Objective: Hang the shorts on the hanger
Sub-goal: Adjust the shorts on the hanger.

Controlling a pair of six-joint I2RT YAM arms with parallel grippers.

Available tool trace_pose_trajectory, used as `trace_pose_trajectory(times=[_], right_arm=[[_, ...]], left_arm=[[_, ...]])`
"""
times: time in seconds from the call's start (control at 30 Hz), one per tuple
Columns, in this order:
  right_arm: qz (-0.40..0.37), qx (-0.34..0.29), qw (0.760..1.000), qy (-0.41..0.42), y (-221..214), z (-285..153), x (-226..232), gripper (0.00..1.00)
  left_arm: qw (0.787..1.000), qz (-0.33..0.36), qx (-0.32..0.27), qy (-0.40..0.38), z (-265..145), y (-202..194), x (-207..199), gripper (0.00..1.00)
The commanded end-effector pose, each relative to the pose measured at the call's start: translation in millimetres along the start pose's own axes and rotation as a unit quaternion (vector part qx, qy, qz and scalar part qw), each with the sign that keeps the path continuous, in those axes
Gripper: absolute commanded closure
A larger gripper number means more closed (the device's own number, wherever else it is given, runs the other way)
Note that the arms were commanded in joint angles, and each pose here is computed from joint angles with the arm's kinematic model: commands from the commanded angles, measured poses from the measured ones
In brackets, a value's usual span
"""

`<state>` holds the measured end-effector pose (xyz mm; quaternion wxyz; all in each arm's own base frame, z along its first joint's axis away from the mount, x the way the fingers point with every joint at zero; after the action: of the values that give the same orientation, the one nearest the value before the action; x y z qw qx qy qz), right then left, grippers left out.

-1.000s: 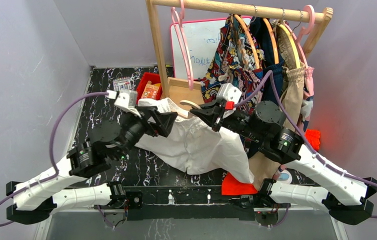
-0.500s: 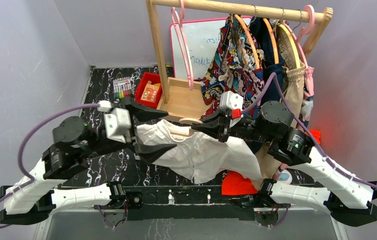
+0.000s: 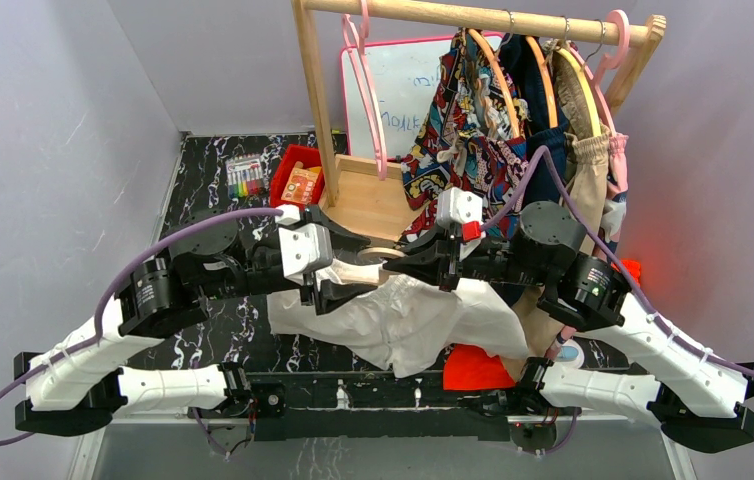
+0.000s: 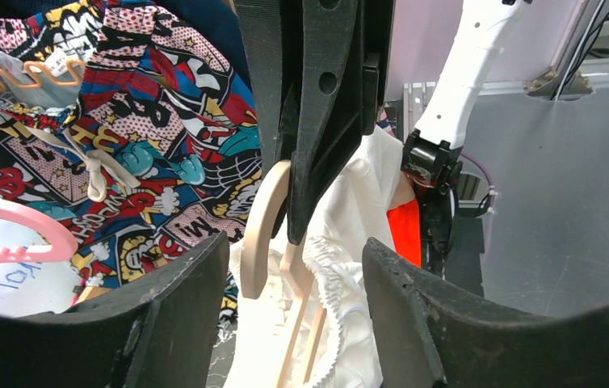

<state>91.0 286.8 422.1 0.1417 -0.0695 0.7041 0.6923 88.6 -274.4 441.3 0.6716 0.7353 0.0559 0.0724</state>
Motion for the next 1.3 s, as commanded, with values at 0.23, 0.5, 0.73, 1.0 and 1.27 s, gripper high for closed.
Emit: trace_pose_trajectory(times=[0.23, 0.5, 0.73, 1.0, 1.27], right_arm=[[-0.032, -0.050, 0.998, -0.001, 32.6, -11.0, -0.8, 1.00], [-0.037, -0.039, 0.999, -0.006, 24.3, -15.2, 0.2, 1.00], [-0.042, -0.022, 0.999, -0.014, 12.8, -15.4, -1.8, 1.00], [-0.039, 0.021, 0.997, -0.066, -18.7, -10.1, -17.7, 1.00], [-0.049, 0.027, 0.996, -0.067, -29.6, -3.7, -19.5, 1.00]], left_arm=[[1.000, -0.016, 0.017, -0.001, 0.4, -4.7, -1.9, 0.68], [0.997, -0.062, 0.049, -0.006, 18.1, -21.4, -3.4, 0.56], [0.994, -0.094, 0.053, -0.024, 23.0, -20.5, 3.0, 0.69], [0.986, -0.165, 0.034, -0.015, 15.9, -35.2, 62.9, 0.43], [0.981, -0.187, 0.011, -0.059, 22.6, -29.9, 71.4, 0.37]])
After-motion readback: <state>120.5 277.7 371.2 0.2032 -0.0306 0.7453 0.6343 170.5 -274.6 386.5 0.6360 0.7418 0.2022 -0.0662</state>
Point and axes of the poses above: each gripper's point midway between its finger pads, its own z axis out along the fingers, its own x axis along the line the jaws close on, y = z × x, the point moved 1 cm from there along -z, back along the fingers, and after that the axes turned 11 degrees about -z, right-handed, at the moved point
